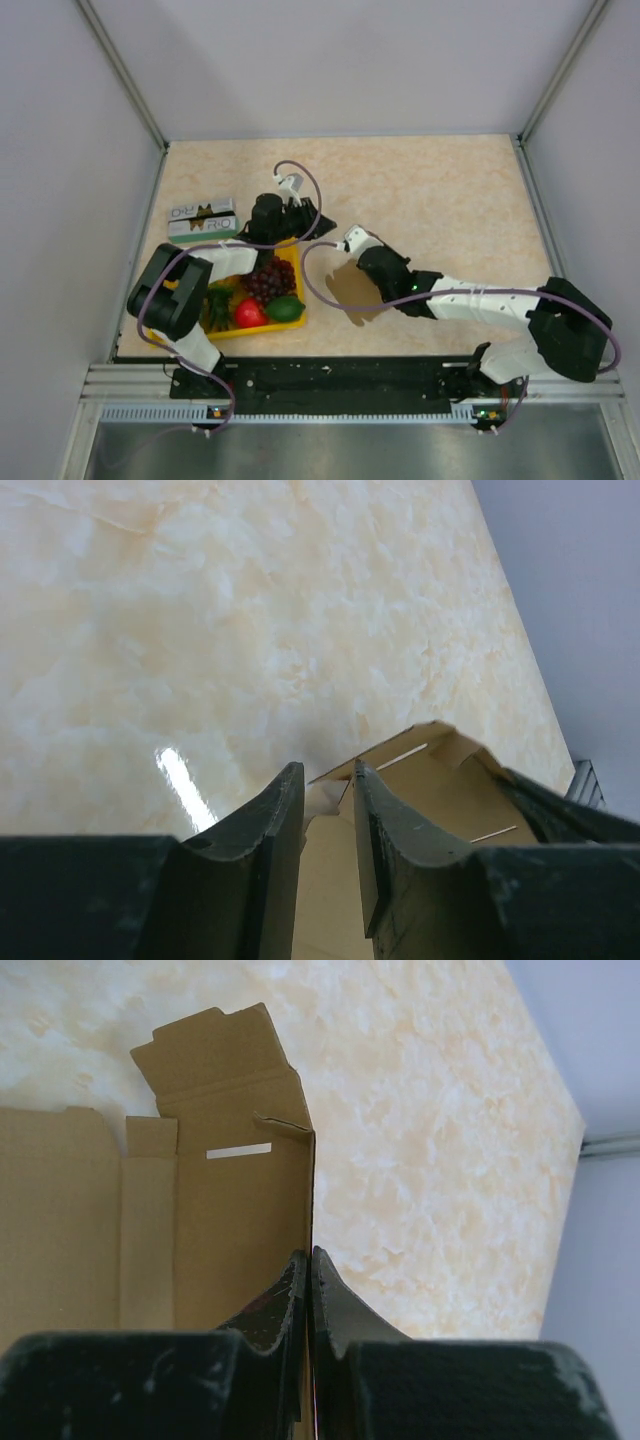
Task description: Fold the paper box
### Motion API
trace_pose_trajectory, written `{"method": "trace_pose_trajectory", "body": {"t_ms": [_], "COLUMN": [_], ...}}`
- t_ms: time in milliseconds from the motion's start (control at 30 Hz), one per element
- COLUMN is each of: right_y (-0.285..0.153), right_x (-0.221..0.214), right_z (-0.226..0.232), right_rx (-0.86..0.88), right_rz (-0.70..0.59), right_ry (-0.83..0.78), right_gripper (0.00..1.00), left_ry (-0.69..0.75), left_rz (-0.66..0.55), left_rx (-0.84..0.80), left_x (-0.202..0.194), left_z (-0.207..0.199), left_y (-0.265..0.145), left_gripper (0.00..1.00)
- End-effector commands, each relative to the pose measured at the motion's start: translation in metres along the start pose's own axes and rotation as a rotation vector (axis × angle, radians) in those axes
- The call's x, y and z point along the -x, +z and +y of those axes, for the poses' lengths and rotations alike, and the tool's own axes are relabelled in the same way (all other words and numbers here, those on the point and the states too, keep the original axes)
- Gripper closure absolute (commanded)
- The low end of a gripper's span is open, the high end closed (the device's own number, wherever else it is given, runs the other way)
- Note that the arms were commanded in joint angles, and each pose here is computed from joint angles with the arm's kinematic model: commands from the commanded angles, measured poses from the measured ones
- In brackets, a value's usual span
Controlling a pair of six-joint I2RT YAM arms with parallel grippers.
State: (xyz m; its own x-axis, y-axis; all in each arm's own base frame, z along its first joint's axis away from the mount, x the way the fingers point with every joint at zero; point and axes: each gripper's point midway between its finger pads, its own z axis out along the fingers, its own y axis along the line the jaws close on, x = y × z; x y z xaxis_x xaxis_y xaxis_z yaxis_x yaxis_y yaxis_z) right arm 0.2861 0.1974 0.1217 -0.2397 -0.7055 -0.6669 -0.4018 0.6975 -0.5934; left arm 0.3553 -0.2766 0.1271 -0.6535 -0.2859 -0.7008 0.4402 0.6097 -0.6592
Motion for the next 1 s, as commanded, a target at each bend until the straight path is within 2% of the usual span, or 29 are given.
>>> {"method": "trace_pose_trajectory", "body": {"t_ms": [0, 167, 400, 667, 967], "right_y": [0.001, 0.006, 0.01, 0.0, -0.005], "right_x": [0.017, 0.018, 0.017, 0.026, 0.028], "right_z": [0.0, 0.026, 0.05, 0.04, 0.044], "right_rx": [-0.093, -0.078, -0.075, -0.078, -0.027], "right_rz": [-0.027, -0.008, -0.013, -0.074, -0.12], "right_ry": [-0.141, -0.269, -0.33, -0.266, -0.215], "right_gripper": [1.0, 1.0, 1.0, 1.0, 1.0], "left_ry": [-0.071, -0.059, -0.053, -0.033, 0.012], "left_rz": [0.114, 0.166, 0.23, 0.281, 0.231], "left_rx": [-0.031, -0.055, -0.106, -0.176, -0.26], "left_x": [-0.006, -0.006, -0.03, -0.051, -0.062], "left_z": [0.003, 0.007, 0.013, 0.003, -0.015], "left_y": [0.023, 0.047, 0.055, 0.038, 0.012], "left_gripper": [0.69, 0.67, 0.71, 0.76, 0.72]}}
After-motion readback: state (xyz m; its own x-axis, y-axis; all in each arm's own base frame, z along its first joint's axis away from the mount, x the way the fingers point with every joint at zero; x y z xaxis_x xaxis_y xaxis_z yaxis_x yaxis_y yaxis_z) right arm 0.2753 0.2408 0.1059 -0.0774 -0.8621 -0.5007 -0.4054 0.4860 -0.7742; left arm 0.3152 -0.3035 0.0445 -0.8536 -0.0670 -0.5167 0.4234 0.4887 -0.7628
